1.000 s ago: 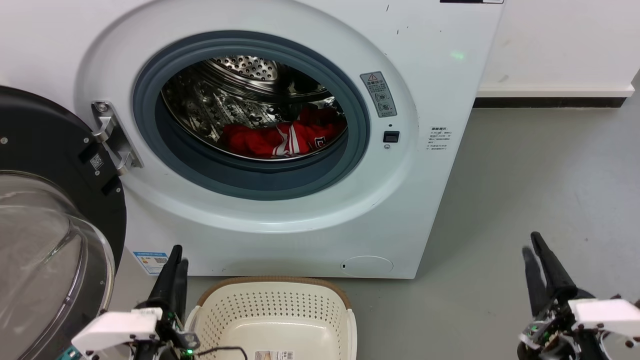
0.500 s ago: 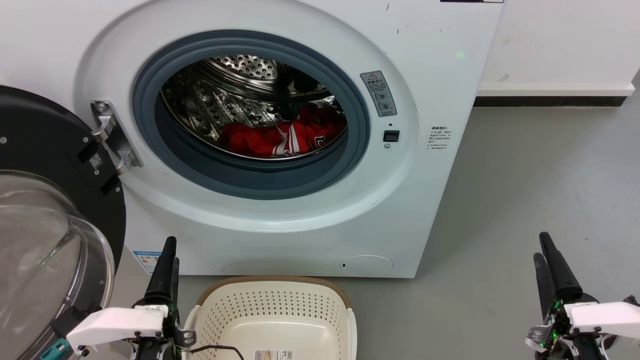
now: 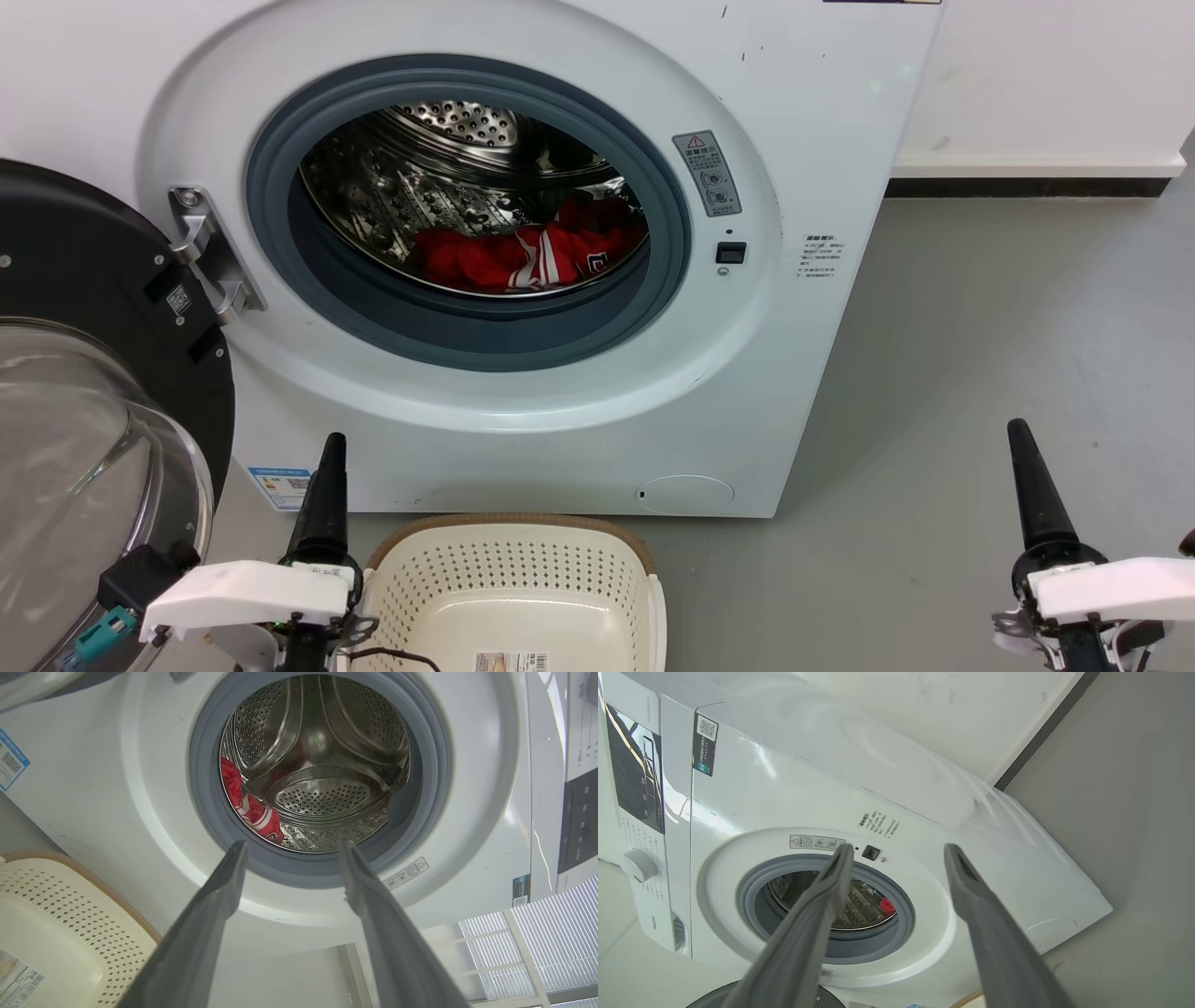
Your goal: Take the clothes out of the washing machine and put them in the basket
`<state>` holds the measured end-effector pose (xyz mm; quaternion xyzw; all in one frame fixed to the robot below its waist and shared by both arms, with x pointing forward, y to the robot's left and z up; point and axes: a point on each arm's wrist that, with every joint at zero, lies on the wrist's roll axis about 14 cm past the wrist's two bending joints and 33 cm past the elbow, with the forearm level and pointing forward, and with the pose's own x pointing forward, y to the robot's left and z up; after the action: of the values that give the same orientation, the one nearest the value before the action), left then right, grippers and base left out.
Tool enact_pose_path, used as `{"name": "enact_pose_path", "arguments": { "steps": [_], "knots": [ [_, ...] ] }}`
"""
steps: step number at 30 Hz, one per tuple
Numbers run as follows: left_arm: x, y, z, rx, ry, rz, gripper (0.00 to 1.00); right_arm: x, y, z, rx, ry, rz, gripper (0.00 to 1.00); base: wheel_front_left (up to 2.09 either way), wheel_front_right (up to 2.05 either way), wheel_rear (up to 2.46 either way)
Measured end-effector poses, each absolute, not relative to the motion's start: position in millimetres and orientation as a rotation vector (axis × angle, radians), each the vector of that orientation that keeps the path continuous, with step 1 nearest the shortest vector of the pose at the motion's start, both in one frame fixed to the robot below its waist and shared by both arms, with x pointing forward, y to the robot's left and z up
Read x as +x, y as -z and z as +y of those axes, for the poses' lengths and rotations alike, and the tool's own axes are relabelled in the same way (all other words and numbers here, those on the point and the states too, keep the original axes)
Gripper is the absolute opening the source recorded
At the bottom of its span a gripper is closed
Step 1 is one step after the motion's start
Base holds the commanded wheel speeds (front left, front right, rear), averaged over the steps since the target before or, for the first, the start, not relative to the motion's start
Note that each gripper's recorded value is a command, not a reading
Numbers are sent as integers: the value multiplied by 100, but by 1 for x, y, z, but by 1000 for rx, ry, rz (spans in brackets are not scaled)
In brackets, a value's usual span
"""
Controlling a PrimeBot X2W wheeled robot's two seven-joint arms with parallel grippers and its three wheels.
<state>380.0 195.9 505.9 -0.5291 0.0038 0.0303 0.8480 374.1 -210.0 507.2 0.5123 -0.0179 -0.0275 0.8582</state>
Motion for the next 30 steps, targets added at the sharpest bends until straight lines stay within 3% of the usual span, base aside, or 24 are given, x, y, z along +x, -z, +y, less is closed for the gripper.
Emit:
{"name": "enact_pose_path", "arguments": {
  "steps": [30],
  "knots": [
    [373,-516,184,-630,-57,-31,100,361,-525,-197,541,0,-89,100,0,0,0]
  ]
}}
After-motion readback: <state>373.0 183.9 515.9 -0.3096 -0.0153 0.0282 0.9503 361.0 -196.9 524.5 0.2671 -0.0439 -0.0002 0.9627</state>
